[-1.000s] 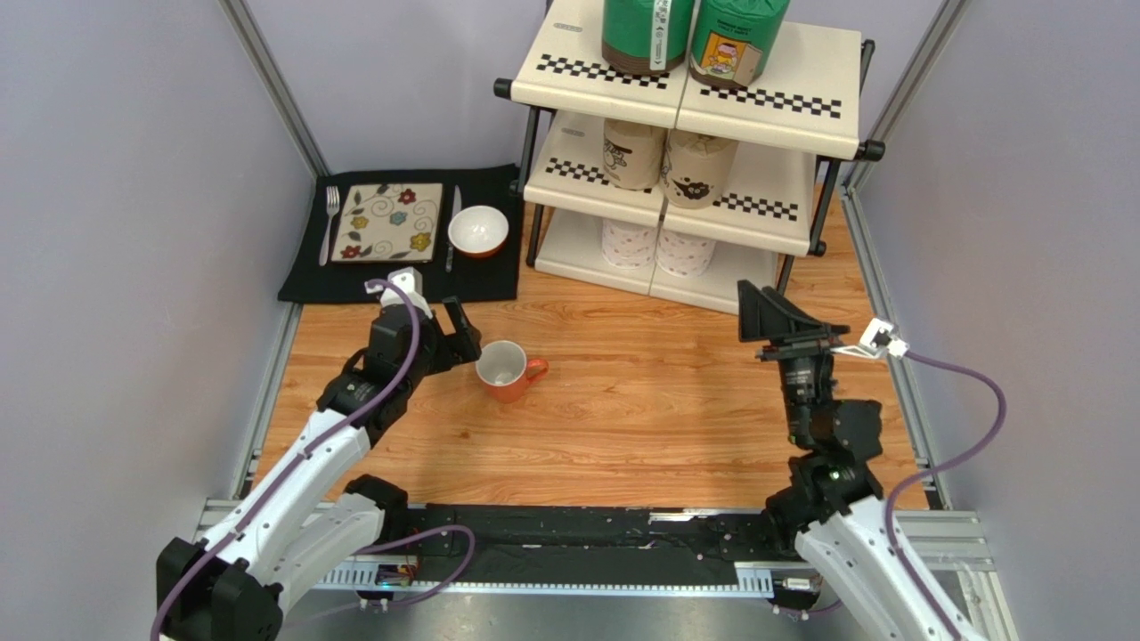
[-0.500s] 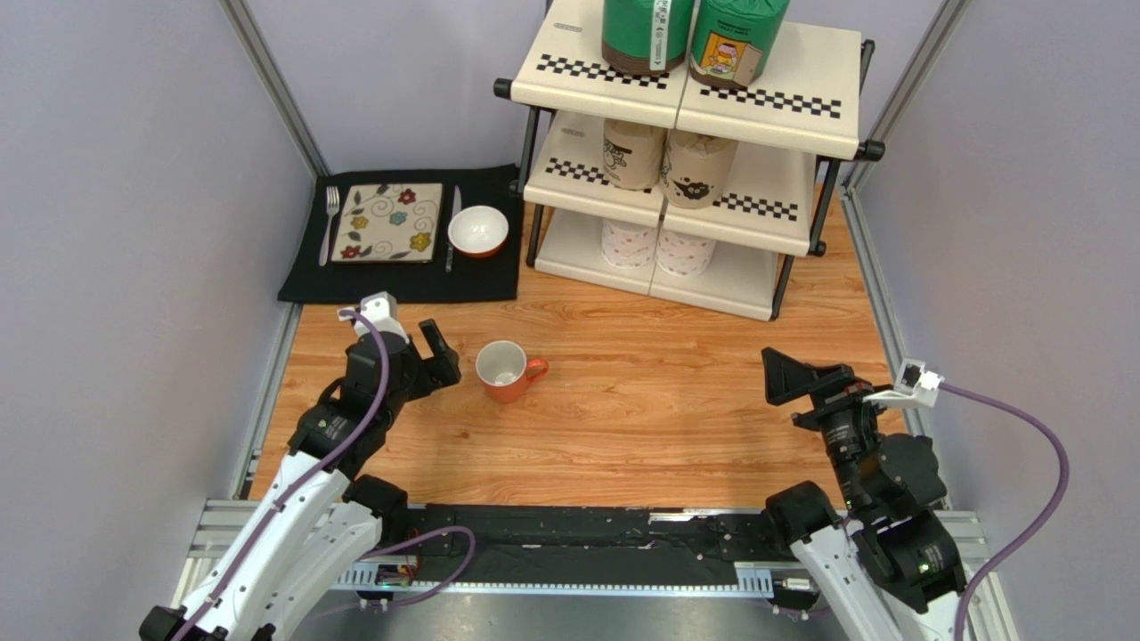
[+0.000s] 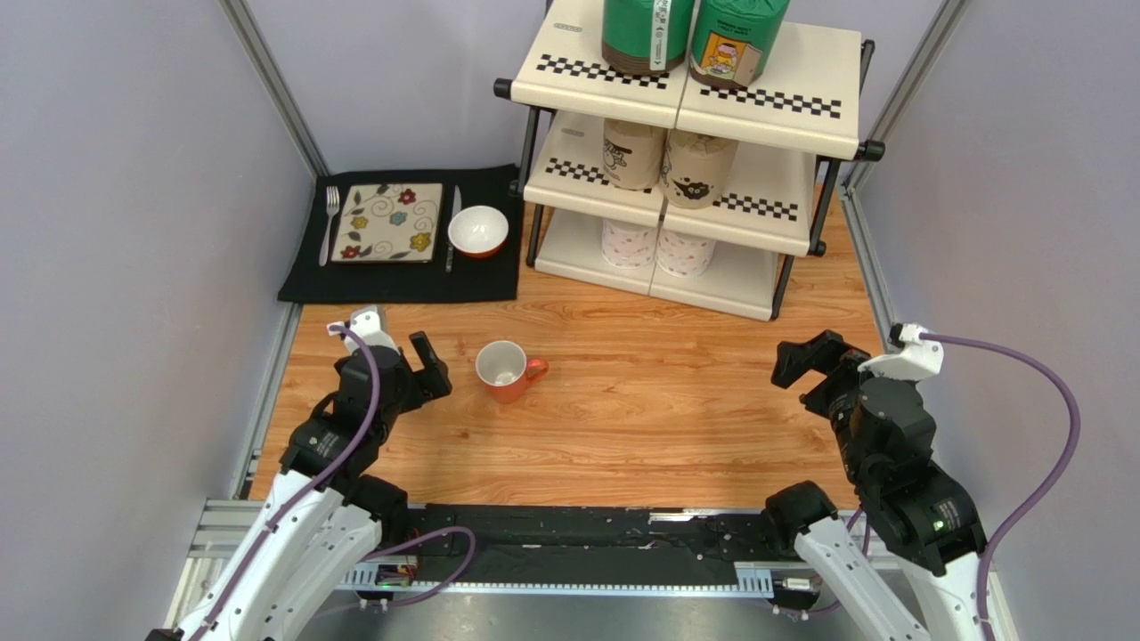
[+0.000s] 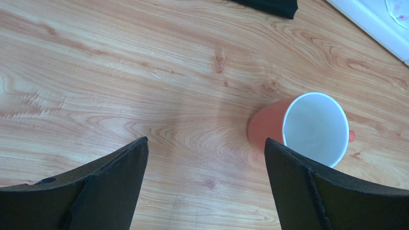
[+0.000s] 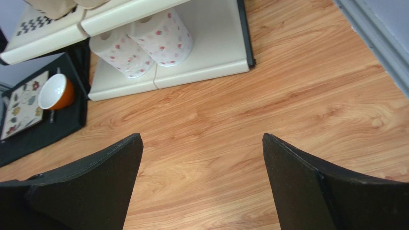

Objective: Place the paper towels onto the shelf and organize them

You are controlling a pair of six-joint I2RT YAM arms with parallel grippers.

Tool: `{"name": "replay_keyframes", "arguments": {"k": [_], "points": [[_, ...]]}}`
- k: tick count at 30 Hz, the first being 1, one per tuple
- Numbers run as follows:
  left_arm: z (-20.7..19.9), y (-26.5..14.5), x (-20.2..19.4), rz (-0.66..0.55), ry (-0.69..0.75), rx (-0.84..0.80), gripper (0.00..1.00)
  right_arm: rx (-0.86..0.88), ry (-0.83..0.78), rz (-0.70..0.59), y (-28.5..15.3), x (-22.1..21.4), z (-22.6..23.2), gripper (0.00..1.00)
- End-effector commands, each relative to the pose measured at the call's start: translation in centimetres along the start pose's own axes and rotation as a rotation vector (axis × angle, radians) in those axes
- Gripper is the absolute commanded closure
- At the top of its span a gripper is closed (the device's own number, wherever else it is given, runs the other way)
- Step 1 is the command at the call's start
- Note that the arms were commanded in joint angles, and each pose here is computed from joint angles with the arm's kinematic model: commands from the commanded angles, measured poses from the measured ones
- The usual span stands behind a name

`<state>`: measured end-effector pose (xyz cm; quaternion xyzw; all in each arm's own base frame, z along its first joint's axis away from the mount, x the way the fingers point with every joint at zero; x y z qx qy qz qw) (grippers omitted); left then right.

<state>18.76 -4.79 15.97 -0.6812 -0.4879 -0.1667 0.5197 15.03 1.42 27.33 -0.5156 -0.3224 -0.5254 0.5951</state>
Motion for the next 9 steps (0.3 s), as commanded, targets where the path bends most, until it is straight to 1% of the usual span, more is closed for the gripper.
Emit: {"name": "replay_keyframes", "arguments": {"k": [1,9], "points": [[0.72,-0.02,-0.06,-0.020,-0.009,0.023,0.01,-0.076,-0.072,-0.020,0.37,0.74,-1.03,0.01],[1.09,0.01,0.25,-0.044,-0.034,0.053,0.01,-0.052,-0.042,-0.069,0.46,1.17,-0.72,0.01]]}}
Point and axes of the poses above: each gripper's point midway between its finger pads, its own y axis out along the fingers, its own z axis along the line the jaws close on, x = y × z, the point moved 3 cm from there along -y, back along the fingers, and after that the axes turned 9 degrees about -y, right-handed, at the moved point
